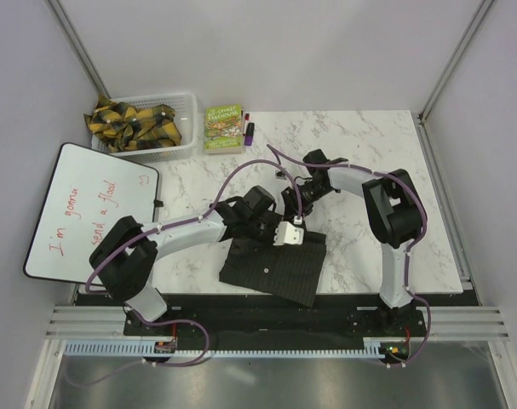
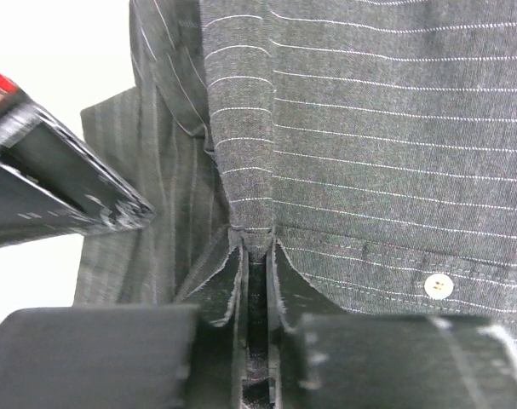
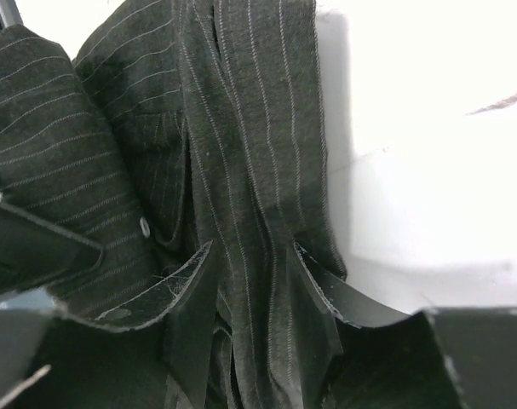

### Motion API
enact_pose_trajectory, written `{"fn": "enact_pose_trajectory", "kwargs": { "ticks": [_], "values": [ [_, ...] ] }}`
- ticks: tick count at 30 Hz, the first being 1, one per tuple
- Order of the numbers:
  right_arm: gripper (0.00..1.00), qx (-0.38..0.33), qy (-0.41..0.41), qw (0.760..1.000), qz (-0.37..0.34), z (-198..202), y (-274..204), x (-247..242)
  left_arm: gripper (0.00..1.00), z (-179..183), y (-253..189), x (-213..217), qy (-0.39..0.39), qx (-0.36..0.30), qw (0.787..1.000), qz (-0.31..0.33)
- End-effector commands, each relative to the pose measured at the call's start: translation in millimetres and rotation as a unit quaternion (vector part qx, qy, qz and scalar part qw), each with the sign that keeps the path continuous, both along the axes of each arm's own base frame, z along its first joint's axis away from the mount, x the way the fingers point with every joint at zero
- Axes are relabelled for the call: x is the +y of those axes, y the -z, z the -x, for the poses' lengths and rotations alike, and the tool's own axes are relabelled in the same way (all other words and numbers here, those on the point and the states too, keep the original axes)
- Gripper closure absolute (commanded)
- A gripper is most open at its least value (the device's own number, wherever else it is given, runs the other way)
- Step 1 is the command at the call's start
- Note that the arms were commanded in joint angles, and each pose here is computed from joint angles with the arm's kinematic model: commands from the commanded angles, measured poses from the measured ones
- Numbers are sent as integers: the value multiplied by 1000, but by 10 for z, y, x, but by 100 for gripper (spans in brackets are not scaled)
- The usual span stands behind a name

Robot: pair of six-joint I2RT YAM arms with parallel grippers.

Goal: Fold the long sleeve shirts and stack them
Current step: Fold the shirt

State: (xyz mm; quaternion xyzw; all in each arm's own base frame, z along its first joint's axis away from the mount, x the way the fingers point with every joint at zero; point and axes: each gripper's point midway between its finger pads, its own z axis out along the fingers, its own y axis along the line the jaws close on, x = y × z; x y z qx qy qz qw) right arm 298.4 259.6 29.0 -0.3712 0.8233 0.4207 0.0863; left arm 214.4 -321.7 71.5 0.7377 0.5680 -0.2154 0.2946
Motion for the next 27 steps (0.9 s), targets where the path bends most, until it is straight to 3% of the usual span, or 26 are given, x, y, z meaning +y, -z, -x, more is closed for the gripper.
{"fn": "enact_pose_trajectory", "kwargs": {
  "ticks": [1,7,12,21,27],
  "values": [
    [54,-51,10,999,-2,-142,-323,-19,84,42,-3,98,-4,8,1000,-15],
    [52,-62,11,997,54,-203,-71,-158,66,-107,-23,53,6,-10,1000,-19],
    [51,-72,12,996,50,-307,-109,-116,54,-293,-84,58,6,-23,1000,-19],
    [51,-109,18,993,40,-516,-372,-83,48,-529,-138,52,7,-32,999,-24],
    [50,-96,13,994,44,-579,-230,-53,44,-468,-107,-1,16,-2,1000,-21]
  ]
}}
